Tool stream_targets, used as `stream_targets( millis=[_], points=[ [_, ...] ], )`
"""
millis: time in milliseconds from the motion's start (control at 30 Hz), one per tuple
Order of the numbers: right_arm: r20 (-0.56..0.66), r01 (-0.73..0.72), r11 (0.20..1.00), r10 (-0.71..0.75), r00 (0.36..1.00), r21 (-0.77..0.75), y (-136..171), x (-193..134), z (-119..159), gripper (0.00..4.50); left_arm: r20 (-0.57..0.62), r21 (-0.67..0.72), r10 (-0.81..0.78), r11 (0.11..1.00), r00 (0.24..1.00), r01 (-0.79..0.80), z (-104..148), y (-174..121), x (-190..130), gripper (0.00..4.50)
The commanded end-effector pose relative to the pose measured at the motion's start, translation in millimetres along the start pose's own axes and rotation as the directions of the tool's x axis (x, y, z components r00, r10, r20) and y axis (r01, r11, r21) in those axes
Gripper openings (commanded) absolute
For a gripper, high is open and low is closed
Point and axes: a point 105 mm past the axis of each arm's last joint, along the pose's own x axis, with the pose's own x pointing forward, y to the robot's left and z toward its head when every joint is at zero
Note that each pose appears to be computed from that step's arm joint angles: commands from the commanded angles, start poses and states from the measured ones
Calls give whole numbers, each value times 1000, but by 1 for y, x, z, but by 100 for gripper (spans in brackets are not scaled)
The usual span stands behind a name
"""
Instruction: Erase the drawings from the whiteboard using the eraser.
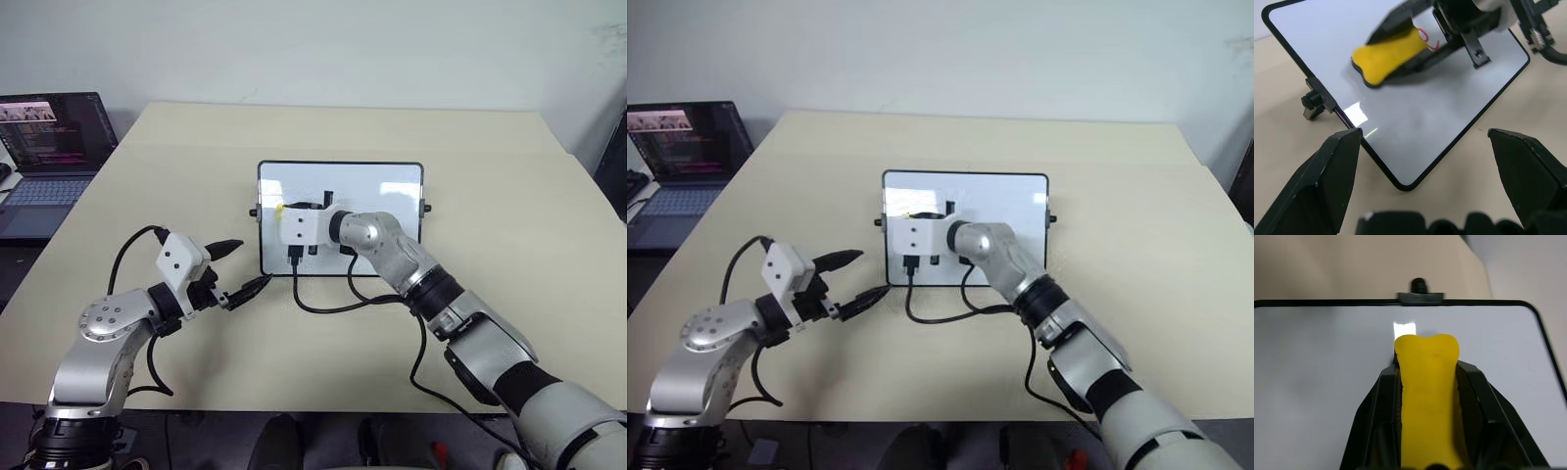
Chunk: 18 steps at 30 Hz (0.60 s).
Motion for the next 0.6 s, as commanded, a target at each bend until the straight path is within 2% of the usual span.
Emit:
stream_targets(
  millis=[33, 167, 333, 433, 500, 600],
  points=[
    [-116, -10, 999, 15, 993, 45, 5, -12, -35, 119, 33, 34, -6, 999, 999, 5, 10, 0, 1, 450],
    [-142, 95, 994, -88, 986, 47, -15, -20, -44, 119, 32, 31, -16, 999, 999, 15, 9, -1, 2, 450],
    [-152, -11, 997, 22, 988, 73, 8, -26, -49, 119, 35, 31, -34, 999, 999, 32, 10, -2, 6, 450],
    [-111, 46, 995, -36, 993, 90, 3, -27, -38, 119, 39, 32, -42, 999, 998, 41, 11, -1, 9, 450],
    [-53, 131, 979, -124, 991, 157, -14, -31, -24, 119, 42, 32, -49, 998, 998, 48, 12, -1, 11, 450],
    [68, 156, 940, -185, 980, 304, -28, -42, 3, 118, 43, 31, -52, 998, 998, 51, 12, -1, 11, 450]
  ],
)
